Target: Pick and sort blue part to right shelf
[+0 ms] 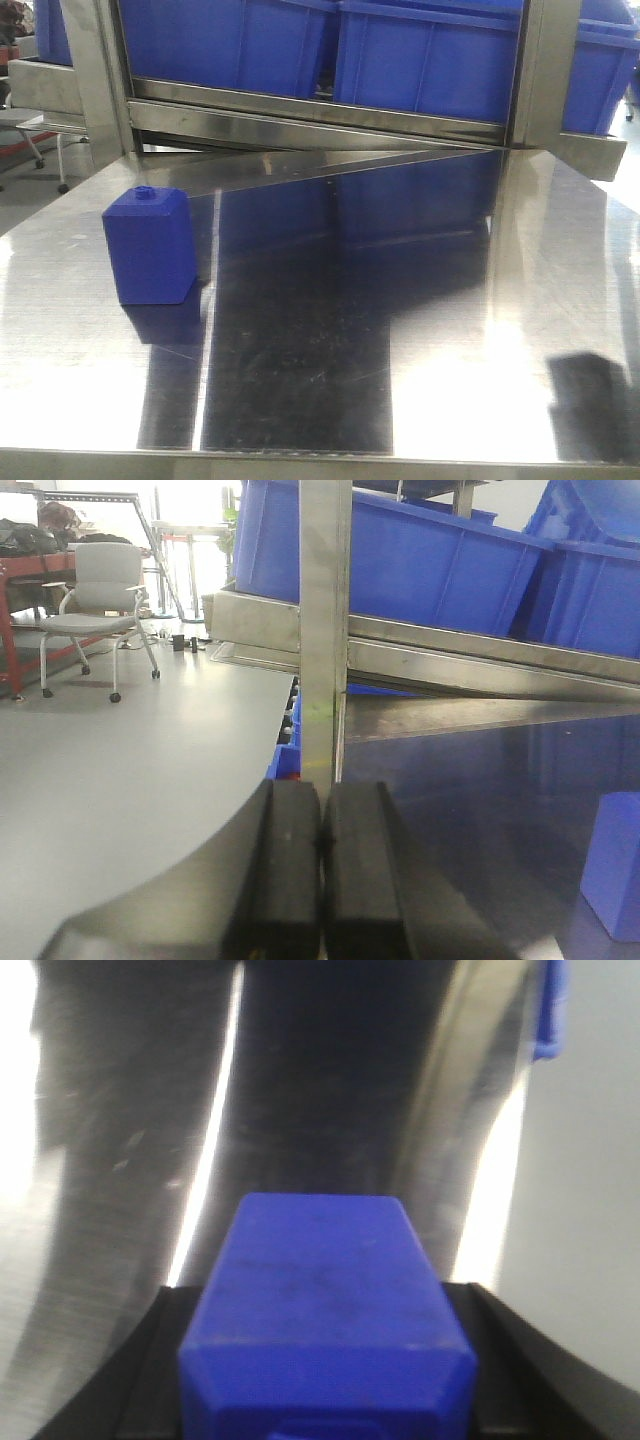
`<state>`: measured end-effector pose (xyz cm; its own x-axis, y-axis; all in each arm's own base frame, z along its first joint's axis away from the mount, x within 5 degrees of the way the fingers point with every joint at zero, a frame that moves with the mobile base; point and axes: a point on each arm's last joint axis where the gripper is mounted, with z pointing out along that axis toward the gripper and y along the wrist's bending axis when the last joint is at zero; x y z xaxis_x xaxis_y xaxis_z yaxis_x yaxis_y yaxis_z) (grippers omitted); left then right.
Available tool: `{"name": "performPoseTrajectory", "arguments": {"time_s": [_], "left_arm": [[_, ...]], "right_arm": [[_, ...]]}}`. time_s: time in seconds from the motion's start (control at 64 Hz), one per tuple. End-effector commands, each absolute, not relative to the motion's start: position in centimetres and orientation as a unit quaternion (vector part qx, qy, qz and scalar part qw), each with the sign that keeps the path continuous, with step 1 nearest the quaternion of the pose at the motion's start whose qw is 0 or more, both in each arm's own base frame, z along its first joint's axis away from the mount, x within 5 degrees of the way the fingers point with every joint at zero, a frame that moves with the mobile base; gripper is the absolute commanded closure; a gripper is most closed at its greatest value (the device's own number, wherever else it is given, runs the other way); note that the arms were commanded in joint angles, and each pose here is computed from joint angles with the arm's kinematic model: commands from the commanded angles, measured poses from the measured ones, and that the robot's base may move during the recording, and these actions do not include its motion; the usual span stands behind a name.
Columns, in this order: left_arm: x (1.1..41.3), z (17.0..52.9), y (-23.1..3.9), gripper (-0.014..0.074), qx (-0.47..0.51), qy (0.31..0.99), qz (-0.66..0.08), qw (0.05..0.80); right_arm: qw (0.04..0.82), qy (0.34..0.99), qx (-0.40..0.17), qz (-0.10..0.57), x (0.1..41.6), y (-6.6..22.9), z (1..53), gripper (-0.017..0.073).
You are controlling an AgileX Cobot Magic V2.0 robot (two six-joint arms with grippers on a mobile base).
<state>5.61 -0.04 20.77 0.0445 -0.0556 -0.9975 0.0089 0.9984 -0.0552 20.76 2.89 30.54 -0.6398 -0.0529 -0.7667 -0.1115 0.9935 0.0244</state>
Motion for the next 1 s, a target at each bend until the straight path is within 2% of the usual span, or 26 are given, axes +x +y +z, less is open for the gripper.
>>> {"name": "performPoseTrajectory", "arguments": {"time_s": [0.0,0.172,0.609,0.765,0.984], "left_arm": [[5.5,20.8,0.0,0.0459,-0.018,0.661,-0.027,0.749],[5.5,20.8,0.0,0.0459,-0.018,0.661,-0.027,0.749],[5.5,20.8,0.0,0.0459,-0.018,0.661,-0.027,0.749],[5.5,20.8,0.0,0.0459,-0.018,0.661,-0.027,0.749],[5.5,20.8,0.0,0.0459,-0.018,0.661,-0.027,0.749]], "right_arm": [[0.514,0.857,-0.030,0.015,19.2,1.3,32.6,0.0139],[0.566,0.824,-0.004,-0.008,16.3,-0.1,31.9,0.0139],[0.693,0.721,-0.005,-0.010,9.3,-0.1,32.0,0.0139],[0.722,0.692,-0.004,-0.010,7.4,-0.1,32.3,0.0139],[0.729,0.684,-0.004,-0.010,6.9,-0.1,32.4,0.0139]]}}
